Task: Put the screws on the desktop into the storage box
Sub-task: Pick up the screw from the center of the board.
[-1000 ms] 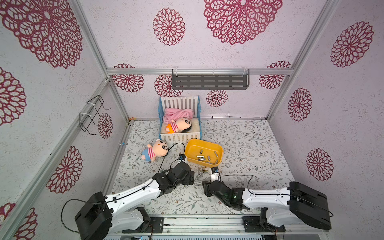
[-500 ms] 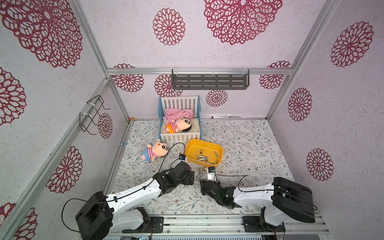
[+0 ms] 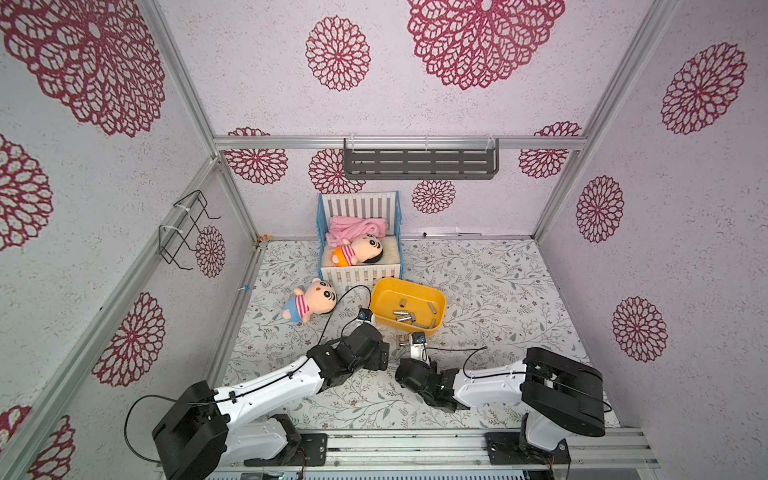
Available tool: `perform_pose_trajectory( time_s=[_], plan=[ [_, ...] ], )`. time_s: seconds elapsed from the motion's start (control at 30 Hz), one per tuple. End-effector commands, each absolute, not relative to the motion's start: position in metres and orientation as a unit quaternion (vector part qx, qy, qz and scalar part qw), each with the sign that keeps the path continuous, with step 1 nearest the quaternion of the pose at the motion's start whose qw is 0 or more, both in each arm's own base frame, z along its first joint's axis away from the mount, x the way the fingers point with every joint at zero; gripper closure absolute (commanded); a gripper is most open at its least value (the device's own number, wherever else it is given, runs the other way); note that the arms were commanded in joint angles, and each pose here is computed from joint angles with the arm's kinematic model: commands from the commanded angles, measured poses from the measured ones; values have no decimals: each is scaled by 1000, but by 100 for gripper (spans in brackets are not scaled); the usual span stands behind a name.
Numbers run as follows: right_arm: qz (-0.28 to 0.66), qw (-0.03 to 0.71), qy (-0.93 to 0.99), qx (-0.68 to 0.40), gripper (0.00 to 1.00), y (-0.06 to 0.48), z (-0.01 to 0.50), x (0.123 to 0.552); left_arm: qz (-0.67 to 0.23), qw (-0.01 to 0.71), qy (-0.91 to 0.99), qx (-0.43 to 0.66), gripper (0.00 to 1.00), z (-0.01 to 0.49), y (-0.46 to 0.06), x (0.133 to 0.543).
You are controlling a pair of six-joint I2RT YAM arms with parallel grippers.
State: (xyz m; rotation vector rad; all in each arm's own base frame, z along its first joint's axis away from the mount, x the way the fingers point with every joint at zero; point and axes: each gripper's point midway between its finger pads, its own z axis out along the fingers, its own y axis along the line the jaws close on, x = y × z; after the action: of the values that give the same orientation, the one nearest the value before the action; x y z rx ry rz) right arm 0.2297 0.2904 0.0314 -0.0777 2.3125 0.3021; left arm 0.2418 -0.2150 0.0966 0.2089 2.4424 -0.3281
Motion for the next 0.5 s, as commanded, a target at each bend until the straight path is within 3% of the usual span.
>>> perform_pose_trajectory(
  time_s=[0.0,0.47],
  plan=[
    [112,409,906,-9,54,288,39,240,-128,330,932,77,9,103,-218,247],
    [102,405,909,-11,59,290,33,242,-126,331,932,78,9,102,-217,247]
  ],
)
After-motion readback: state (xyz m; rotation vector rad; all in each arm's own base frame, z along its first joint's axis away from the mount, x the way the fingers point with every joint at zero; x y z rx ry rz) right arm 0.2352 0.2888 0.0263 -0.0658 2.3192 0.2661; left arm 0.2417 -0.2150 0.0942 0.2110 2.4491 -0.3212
